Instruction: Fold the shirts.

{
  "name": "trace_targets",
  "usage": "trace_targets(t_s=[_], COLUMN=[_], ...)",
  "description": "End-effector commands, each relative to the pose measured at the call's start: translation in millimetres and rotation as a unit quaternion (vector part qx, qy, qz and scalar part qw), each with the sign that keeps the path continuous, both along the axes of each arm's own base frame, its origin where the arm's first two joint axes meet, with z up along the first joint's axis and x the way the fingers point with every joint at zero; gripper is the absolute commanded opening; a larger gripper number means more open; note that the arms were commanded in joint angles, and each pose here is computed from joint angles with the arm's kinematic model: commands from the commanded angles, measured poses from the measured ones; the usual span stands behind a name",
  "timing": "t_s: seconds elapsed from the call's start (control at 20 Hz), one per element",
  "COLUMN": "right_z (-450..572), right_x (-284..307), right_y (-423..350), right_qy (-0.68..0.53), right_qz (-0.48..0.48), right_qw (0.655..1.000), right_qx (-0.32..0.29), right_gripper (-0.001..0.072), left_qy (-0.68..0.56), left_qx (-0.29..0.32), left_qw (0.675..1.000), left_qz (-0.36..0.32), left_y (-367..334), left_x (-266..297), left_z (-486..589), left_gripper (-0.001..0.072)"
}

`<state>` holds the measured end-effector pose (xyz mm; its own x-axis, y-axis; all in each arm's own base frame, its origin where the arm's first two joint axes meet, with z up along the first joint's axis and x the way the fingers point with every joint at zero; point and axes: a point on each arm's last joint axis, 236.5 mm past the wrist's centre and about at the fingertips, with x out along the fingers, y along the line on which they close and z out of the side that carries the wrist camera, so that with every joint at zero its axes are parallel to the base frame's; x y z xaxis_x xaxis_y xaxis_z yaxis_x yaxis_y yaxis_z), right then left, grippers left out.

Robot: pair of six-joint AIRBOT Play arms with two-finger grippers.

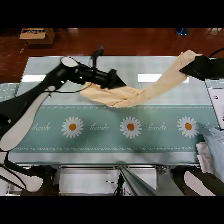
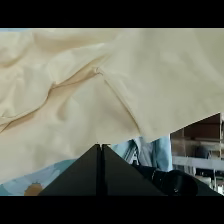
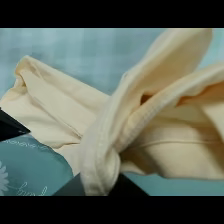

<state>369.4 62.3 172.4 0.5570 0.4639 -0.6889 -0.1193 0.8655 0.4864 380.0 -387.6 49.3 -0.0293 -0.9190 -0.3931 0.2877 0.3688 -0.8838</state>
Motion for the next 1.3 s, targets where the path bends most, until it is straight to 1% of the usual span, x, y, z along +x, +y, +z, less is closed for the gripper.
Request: trace_targets(t_s=[0.0,0.3,0.55,0.65,0.75,0.9,1.0,1.1,1.25], right_z=[18.8,35.2,35.9,36.3,33.7,29.0,23.3,16.0,-8.7], right_x=[-38.6,-64.3,-70.2,-69.2,-71.1,-78.6,-86.1,-90.7,-85.9], right_y=[4.1,-4.3,-0.5,-1.5,-3.0,-1.2,7.4,28.6,54.2], right_qy=[0.006,-0.014,-0.009,-0.011,-0.005,0.009,0.021,0.024,0.029], right_qz=[0.007,-0.005,0.001,-0.001,0.000,0.013,0.037,0.072,0.079], right_qw=[1.000,0.999,0.999,0.999,0.999,0.998,0.997,0.994,0.992], right_qx=[-0.015,-0.051,-0.046,-0.047,-0.052,-0.056,-0.067,-0.077,-0.093], right_gripper=[0.0025,0.0025,0.0025,0.0025,0.0025,0.0025,0.0025,0.0025,0.0025], left_qy=[-0.001,0.047,0.118,0.130,0.119,0.059,-0.007,-0.076,-0.150], left_qx=[0.008,0.017,-0.020,-0.030,-0.037,-0.060,-0.055,-0.042,-0.050], left_qw=[0.999,0.995,0.989,0.987,0.990,0.996,0.997,0.989,0.967], left_qz=[-0.037,-0.082,-0.089,-0.087,-0.066,0.000,0.058,0.122,0.198], left_y=[-53.5,-102.9,-146.5,-151.8,-139.7,-86.4,-23.8,50.8,151.0], left_x=[-41.1,-101.7,-144.4,-147.8,-121.6,-40.7,16.8,61.9,85.7], left_z=[-15.4,-39.6,-49.4,-49.7,-45.6,-6.9,31.5,76.6,151.9], left_gripper=[0.0021,0.0020,0.0020,0.0020,0.0019,0.0017,0.0017,0.0017,0.0017])
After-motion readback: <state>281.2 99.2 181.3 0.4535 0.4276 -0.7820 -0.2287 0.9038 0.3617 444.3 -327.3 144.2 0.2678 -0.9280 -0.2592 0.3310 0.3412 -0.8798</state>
